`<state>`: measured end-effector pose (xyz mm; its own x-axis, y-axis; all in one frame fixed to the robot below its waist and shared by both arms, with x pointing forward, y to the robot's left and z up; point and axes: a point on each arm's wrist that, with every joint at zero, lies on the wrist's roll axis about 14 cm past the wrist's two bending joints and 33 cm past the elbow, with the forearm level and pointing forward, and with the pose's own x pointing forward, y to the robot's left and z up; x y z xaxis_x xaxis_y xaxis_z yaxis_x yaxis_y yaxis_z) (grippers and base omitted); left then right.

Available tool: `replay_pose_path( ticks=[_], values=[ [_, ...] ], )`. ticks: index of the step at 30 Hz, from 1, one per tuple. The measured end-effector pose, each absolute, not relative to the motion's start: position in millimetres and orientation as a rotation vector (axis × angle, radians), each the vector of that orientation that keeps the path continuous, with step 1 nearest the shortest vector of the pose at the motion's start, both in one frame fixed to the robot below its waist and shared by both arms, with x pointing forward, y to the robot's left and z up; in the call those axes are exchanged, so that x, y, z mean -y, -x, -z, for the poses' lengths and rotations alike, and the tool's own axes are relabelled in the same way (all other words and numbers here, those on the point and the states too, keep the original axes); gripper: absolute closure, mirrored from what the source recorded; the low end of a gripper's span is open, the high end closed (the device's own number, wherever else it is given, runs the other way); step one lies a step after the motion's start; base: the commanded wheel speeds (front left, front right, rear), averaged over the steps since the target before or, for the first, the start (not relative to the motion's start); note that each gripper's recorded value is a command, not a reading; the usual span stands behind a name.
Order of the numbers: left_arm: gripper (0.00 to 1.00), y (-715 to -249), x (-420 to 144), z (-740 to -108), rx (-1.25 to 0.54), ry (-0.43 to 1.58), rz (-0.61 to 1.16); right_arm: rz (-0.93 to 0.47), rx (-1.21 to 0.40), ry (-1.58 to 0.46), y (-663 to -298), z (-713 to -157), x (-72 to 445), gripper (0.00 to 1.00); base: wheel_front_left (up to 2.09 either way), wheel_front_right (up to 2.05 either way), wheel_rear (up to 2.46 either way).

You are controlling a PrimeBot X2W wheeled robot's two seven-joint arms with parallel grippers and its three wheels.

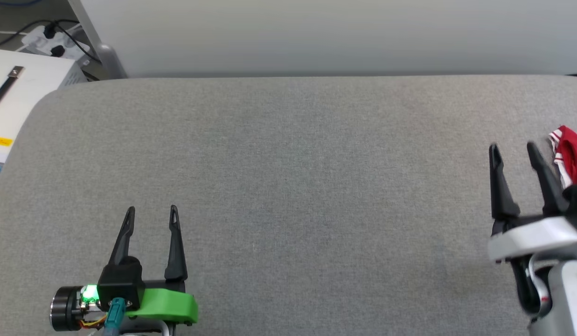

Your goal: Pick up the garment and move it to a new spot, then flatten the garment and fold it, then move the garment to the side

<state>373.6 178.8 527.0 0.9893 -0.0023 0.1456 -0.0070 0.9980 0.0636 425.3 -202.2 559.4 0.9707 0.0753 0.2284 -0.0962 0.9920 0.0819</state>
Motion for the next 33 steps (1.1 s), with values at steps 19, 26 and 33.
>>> replay_pose_path(
  ticks=[19,26,33],
  values=[
    [0.00,-349,-185,-526,0.137,-0.027,0.004,-0.101,0.174,-0.162,-354,-536,181,0.00,0.00,0.00,0.00],
    [0.00,-348,-186,-524,0.132,-0.025,0.009,-0.095,0.153,-0.170,-350,-529,180,0.00,0.00,0.00,0.00],
    [1.00,-348,-188,-522,0.125,-0.026,0.006,-0.096,0.147,-0.167,-350,-528,180,1.00,0.00,0.00,0.00]
  ],
)
